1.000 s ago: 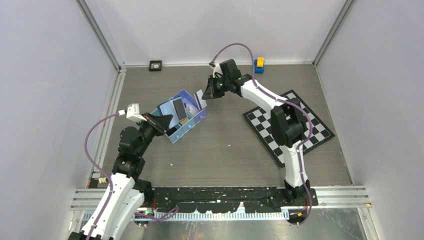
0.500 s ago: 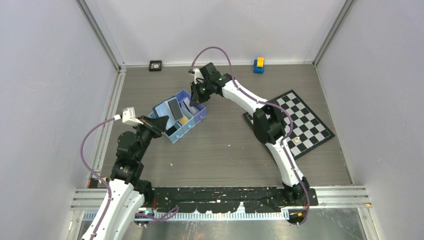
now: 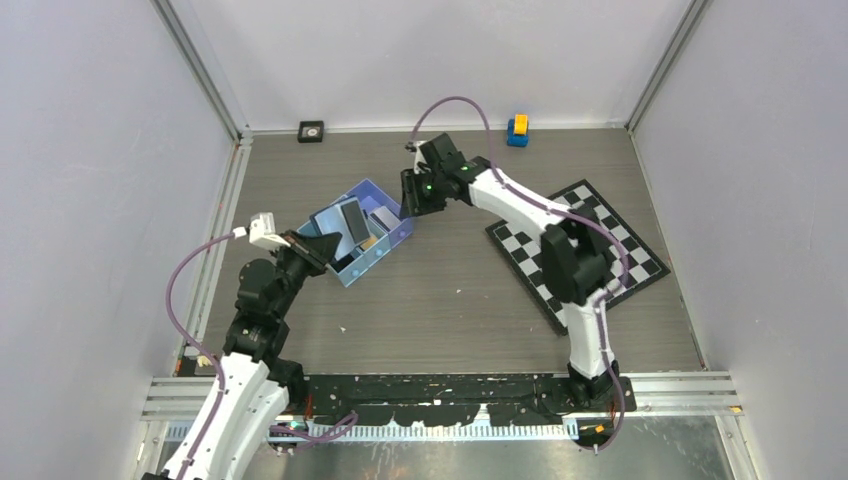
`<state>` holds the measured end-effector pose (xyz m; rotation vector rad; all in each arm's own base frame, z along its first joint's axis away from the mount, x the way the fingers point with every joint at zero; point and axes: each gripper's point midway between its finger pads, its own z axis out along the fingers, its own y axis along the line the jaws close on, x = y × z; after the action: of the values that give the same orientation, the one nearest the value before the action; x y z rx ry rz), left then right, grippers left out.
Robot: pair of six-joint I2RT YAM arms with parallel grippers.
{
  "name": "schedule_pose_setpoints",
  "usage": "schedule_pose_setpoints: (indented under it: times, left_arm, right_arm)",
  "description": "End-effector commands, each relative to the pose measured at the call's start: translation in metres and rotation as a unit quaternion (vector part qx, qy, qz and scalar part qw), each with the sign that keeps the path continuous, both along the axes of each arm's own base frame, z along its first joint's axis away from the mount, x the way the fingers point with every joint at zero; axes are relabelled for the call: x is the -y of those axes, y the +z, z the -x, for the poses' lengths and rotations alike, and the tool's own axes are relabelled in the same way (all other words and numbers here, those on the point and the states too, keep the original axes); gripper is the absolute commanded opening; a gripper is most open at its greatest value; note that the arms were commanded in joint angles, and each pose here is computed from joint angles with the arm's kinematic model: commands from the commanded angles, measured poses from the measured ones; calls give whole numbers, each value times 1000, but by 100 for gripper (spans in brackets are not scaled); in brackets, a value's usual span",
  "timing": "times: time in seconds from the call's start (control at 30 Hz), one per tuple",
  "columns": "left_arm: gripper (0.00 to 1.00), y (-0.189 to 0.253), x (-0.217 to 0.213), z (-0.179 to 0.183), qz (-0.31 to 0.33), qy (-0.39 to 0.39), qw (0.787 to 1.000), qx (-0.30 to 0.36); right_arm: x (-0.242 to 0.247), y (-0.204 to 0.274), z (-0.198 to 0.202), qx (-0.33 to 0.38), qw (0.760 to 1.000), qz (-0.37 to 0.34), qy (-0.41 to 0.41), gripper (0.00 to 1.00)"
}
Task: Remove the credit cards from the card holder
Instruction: Place the credit card in the storage box, then remove the credit card from the card holder.
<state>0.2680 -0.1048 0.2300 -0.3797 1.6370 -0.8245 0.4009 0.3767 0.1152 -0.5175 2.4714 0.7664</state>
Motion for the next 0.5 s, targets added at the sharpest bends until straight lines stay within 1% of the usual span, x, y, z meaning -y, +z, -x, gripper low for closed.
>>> schedule_pose_setpoints:
  times: [0.0, 0.13, 0.2, 0.27, 0.3, 0.33, 0.4, 0.47]
  left_arm:
    - [0, 21, 9, -3, 3, -27, 999, 38]
    - [0, 16, 16, -8, 6, -44, 999, 30]
    - [0, 19, 30, -9, 21, -79, 996, 36]
    - [0, 22, 42, -14, 51, -99, 993, 27]
    - [0, 26, 49, -15, 58, -112, 992, 31]
    - [0, 35, 57, -17, 59, -125, 990, 39]
    - [0, 38, 74, -19, 43, -151, 987, 38]
    - [0, 39, 83, -22, 32, -163, 985, 39]
  right_arm:
    - [23, 85, 7, 96, 990, -50, -85, 49]
    - [48, 82, 36, 103, 987, -40, -115, 55]
    - [61, 82, 49, 106, 984, -49, -131, 60]
    - [82, 81, 55, 110, 976, -48, -180, 72]
    - [91, 79, 59, 111, 972, -47, -201, 80]
    - [98, 82, 63, 117, 968, -56, -213, 84]
    - [106, 84, 70, 124, 962, -83, -230, 85]
    - [107, 89, 81, 131, 958, -121, -225, 85]
